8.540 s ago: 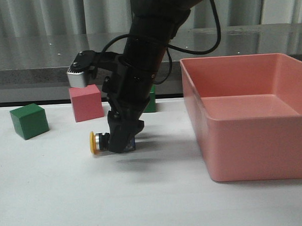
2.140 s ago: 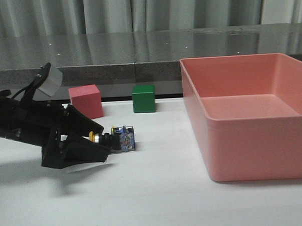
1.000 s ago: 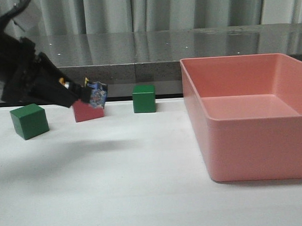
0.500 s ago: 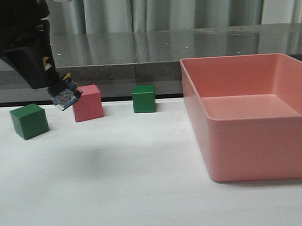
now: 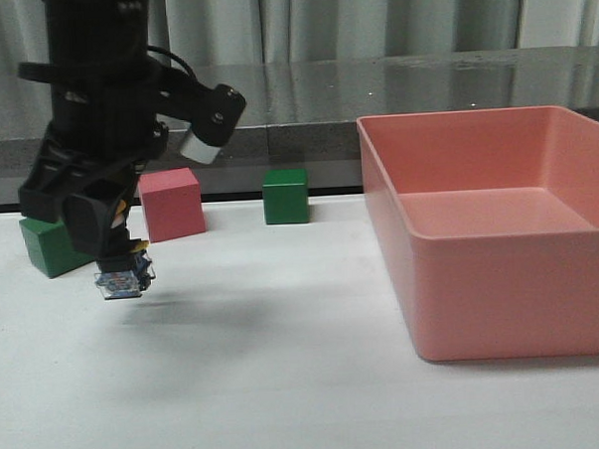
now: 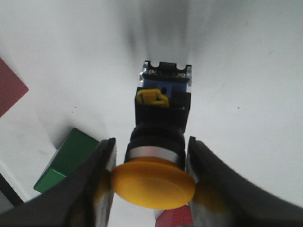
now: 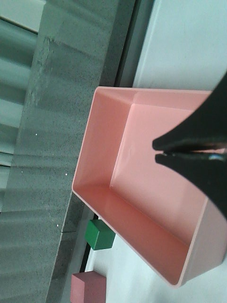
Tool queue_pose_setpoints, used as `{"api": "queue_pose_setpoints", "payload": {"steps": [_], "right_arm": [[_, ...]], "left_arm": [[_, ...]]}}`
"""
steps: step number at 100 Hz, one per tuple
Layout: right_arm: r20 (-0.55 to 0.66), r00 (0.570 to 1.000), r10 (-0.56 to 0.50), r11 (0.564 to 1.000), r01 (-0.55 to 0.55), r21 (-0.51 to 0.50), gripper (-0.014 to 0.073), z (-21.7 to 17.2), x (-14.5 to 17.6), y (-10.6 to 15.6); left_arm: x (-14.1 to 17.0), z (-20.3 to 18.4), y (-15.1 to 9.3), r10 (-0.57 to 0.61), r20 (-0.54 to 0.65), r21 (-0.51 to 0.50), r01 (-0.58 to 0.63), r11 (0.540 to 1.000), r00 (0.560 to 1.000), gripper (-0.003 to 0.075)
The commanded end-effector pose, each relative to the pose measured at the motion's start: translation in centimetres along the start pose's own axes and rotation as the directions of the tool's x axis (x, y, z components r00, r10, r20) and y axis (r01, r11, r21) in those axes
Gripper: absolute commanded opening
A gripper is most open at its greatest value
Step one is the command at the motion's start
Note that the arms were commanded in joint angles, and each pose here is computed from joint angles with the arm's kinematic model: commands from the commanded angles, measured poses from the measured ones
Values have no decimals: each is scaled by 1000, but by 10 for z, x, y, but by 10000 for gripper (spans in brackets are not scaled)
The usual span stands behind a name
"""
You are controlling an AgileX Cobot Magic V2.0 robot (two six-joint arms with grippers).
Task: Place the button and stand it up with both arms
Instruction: 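Lift the button with the left gripper and rotate it cap-up, then lower the button upright onto the table with the left gripper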
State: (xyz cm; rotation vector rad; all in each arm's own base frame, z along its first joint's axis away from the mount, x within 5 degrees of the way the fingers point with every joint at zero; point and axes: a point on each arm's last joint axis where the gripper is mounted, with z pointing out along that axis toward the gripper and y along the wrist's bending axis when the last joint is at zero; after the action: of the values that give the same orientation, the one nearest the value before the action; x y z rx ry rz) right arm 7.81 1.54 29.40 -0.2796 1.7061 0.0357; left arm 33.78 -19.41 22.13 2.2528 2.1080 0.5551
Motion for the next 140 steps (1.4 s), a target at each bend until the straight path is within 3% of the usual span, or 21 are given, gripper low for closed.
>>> {"api": "queue_pose_setpoints", "payload": {"steps": [1, 59, 140], "right_arm": [[95, 995, 3, 1000, -6, 30, -109, -2, -15, -4], [95, 995, 3, 1000, -6, 30, -109, -2, -15, -4], [95, 995, 3, 1000, -6, 30, -109, -2, -15, -4]], "left_arm": [[-2, -23, 6, -16, -4, -80, 15, 997, 1000, -18], [-17, -10, 3, -7, -21, -22, 7, 1000, 1000, -18], [-18, -10, 3, -12, -7, -19, 11, 1000, 1000, -18]]}}
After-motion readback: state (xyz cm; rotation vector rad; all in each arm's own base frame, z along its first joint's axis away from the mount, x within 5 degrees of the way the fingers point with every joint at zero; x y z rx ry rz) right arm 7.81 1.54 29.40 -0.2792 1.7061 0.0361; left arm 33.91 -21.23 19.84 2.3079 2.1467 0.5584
